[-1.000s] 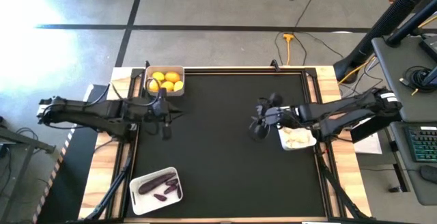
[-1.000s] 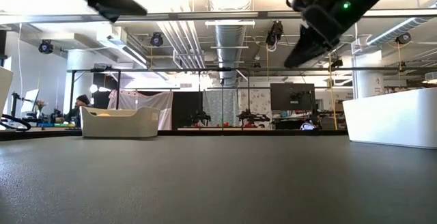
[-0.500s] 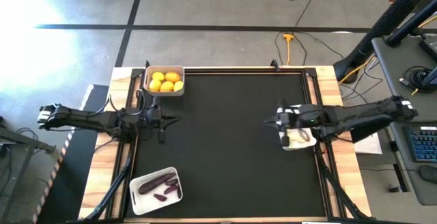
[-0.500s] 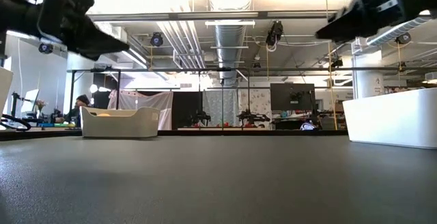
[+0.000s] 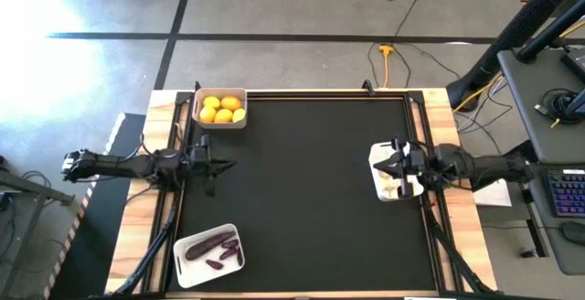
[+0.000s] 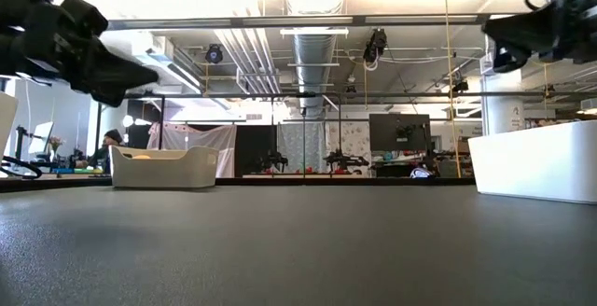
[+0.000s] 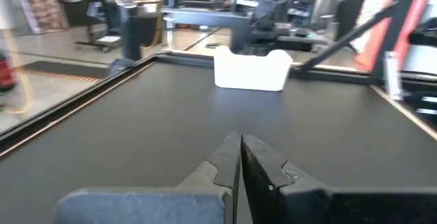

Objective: Sort produce into baskets
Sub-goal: Return to Home Position

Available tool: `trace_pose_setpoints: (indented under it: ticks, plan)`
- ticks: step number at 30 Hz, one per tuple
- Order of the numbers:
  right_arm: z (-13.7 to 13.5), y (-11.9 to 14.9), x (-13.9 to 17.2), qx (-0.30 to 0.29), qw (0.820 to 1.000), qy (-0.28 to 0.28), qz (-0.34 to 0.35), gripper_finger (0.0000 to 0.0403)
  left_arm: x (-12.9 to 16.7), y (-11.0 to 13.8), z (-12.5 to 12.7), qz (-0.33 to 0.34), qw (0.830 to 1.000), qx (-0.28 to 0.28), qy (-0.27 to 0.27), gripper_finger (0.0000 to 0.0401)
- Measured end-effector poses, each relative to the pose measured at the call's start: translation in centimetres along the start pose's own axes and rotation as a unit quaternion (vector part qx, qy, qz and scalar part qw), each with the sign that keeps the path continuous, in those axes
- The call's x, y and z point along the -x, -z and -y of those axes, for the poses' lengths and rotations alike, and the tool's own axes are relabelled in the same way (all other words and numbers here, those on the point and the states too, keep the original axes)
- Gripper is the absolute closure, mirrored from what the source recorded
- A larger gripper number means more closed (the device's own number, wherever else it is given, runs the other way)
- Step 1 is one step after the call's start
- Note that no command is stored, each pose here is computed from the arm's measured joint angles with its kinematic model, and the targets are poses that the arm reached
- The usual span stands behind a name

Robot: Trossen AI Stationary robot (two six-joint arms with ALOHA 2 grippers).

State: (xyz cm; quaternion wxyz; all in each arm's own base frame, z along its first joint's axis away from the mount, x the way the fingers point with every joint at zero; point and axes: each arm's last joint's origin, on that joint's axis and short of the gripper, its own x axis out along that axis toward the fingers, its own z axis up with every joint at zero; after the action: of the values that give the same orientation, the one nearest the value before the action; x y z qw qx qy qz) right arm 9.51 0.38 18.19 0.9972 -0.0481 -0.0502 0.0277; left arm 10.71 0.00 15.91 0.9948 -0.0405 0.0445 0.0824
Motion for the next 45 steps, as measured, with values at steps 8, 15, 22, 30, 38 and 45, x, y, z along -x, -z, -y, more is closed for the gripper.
trace_pose_setpoints:
  ticks: [8, 15, 22, 30, 38, 45]
  plan:
    - [-0.1, 1.5, -0.2, -0.011, 0.999, 0.005, -0.049, 0.0394, 0.4, -0.4, -0.1, 0.027, 1.000, -0.003, -0.001, 0.0401]
    - [0.1, 1.8, -0.5, -0.022, 0.996, 0.044, -0.070, 0.0393, 0.5, -0.7, -0.7, 0.037, 0.992, -0.009, -0.121, 0.0401]
    - [0.1, 2.2, -0.7, 0.156, 0.983, 0.026, -0.099, 0.0393, 0.5, -1.2, -0.7, 0.039, 0.991, -0.006, -0.130, 0.0401]
    - [0.1, 2.3, -0.7, 0.154, 0.982, 0.025, -0.104, 0.0393, 0.5, -1.2, -0.7, 0.039, 0.991, -0.006, -0.130, 0.0401]
    - [0.1, 2.3, -0.7, 0.081, 0.991, 0.032, -0.103, 0.0393, 0.5, -1.2, -0.7, 0.039, 0.991, -0.006, -0.130, 0.0401]
    - [0.1, 2.4, -0.7, 0.046, 0.993, 0.036, -0.102, 0.0393, 0.4, -1.2, -0.7, 0.038, 0.991, -0.006, -0.130, 0.0401]
